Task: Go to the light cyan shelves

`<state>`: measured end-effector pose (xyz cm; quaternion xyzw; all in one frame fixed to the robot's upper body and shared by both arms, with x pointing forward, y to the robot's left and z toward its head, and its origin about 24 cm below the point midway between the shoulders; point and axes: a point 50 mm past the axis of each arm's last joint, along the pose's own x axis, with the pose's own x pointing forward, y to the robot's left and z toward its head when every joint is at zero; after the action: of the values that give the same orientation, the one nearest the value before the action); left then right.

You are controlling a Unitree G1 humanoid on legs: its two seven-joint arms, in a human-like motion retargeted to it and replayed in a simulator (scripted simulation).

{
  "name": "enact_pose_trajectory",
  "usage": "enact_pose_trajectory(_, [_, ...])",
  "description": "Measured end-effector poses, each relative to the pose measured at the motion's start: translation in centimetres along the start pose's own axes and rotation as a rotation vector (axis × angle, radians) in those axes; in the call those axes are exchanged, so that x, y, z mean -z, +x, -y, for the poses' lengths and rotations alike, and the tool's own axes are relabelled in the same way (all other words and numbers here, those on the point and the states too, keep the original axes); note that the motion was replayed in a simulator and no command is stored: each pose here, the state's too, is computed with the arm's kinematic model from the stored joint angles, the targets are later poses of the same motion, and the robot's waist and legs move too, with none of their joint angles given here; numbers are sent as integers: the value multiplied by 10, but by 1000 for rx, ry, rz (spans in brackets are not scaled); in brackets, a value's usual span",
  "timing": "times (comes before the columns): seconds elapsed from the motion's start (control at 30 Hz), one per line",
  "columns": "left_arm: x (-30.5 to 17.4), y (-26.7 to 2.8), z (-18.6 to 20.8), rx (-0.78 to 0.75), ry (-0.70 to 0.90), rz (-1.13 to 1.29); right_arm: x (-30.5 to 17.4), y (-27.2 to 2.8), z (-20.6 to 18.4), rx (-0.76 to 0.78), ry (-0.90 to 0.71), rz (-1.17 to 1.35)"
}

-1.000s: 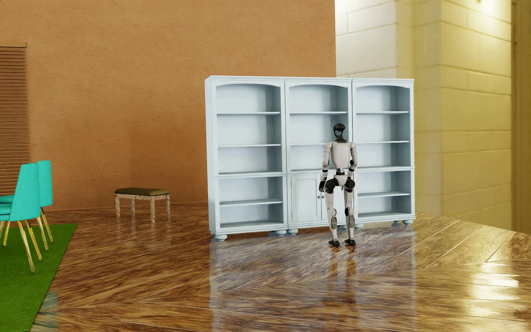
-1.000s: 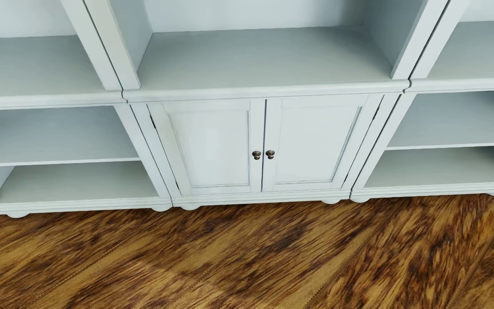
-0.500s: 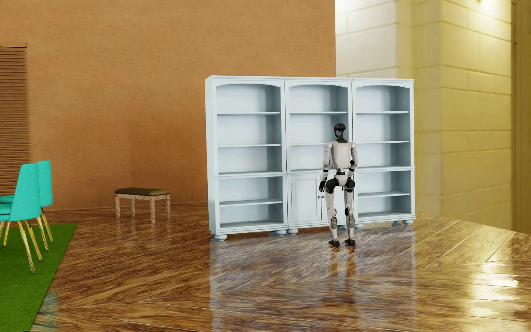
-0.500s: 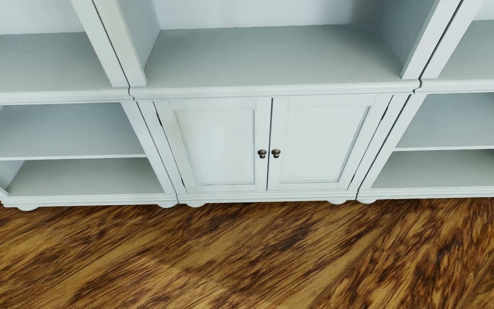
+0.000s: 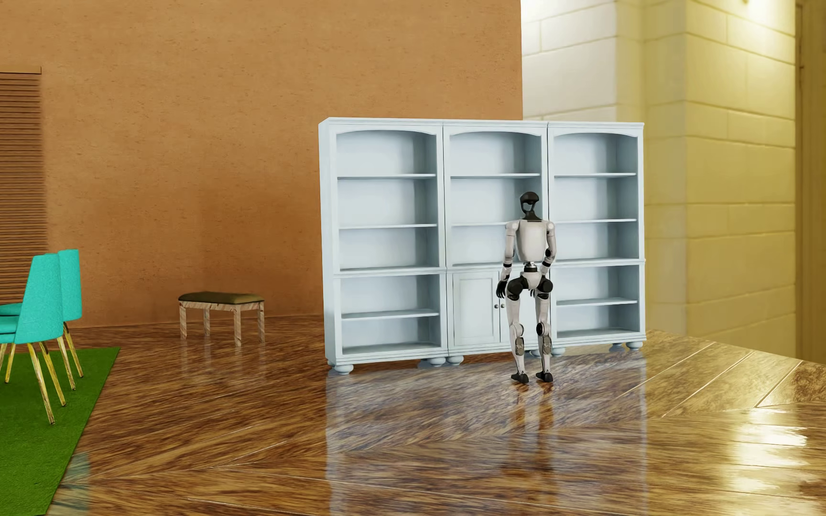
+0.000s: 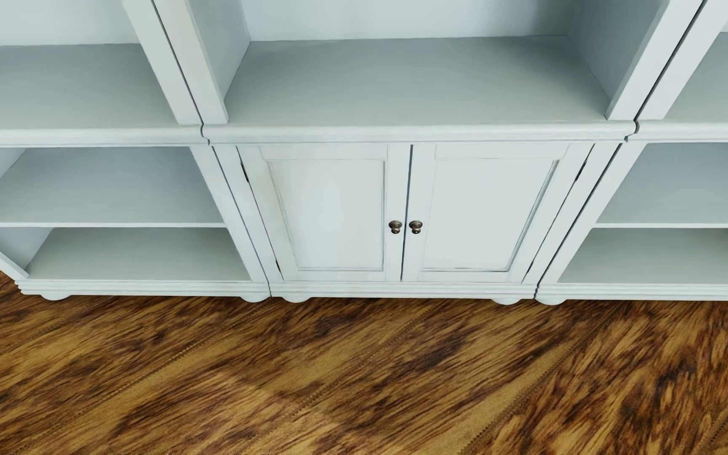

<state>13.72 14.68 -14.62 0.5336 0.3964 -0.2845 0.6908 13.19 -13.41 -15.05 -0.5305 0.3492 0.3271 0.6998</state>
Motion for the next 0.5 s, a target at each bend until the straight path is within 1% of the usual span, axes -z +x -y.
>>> enact_pose_trajectory(0.5, [0,0,0,0,13,4,3,1,6,15,-12,8])
